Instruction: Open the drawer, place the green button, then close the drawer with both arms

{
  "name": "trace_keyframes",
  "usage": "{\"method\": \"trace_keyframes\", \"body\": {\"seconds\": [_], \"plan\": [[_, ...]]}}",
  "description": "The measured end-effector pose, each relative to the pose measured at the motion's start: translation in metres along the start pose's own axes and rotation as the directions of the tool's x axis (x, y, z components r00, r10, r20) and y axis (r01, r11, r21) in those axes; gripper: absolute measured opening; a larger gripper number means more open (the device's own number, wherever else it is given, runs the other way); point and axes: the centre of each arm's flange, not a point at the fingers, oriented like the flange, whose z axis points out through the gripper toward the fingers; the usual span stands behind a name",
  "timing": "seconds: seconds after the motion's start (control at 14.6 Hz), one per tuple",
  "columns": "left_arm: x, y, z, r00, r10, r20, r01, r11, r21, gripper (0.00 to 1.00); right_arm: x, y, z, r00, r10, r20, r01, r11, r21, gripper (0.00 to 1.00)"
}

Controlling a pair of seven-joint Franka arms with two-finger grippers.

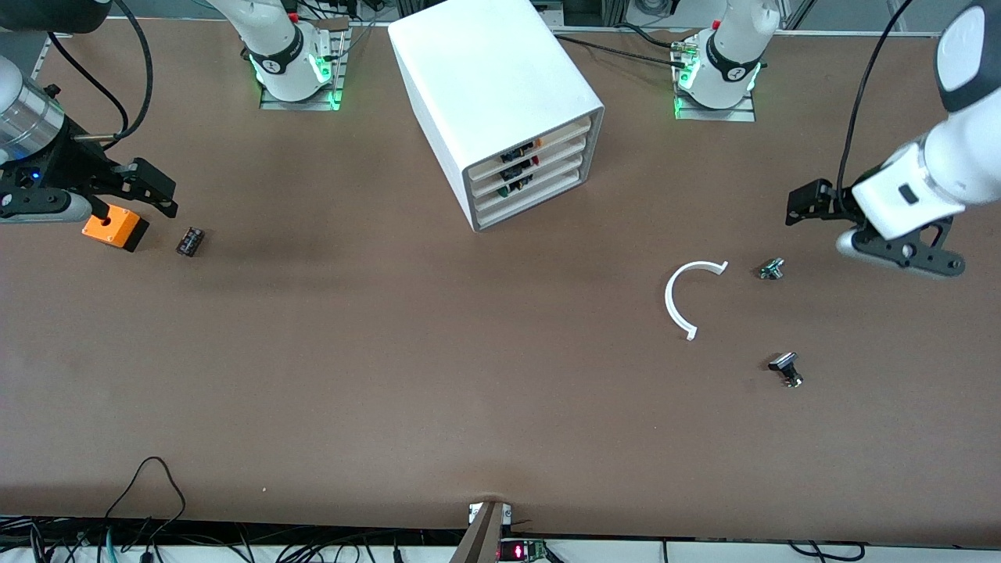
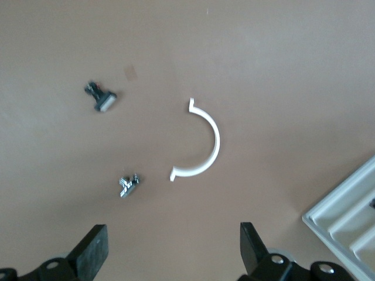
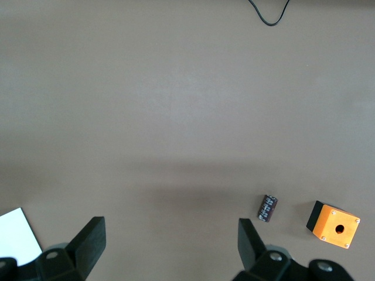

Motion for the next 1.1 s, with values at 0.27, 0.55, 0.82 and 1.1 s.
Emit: {"method": "trace_keyframes", "body": {"seconds": [0.27, 0.55, 0.82, 1.1], "plan": [[-0.027, -0.002, -0.005, 0.995, -0.073, -0.07, 0.073, 0.997, 0.008, 0.99, 0.0, 0.0, 0.0, 1.0, 0.0, 0.0, 0.0, 1.0, 0.0, 1.0], [-0.038, -0.014, -0.007, 0.994, -0.098, -0.056, 0.098, 0.995, 0.012, 0.99, 0.0, 0.0, 0.0, 1.0, 0.0, 0.0, 0.0, 1.0, 0.0, 1.0], [-0.044, -0.019, -0.009, 0.999, -0.036, -0.01, 0.037, 0.999, 0.025, 0.99, 0.0, 0.0, 0.0, 1.0, 0.0, 0.0, 0.0, 1.0, 0.0, 1.0], [-0.046, -0.06, -0.003, 0.997, -0.079, 0.003, 0.079, 0.997, 0.021, 0.99, 0.0, 0.0, 0.0, 1.0, -0.009, 0.0, 0.009, 1.0, 0.0, 1.0]]}}
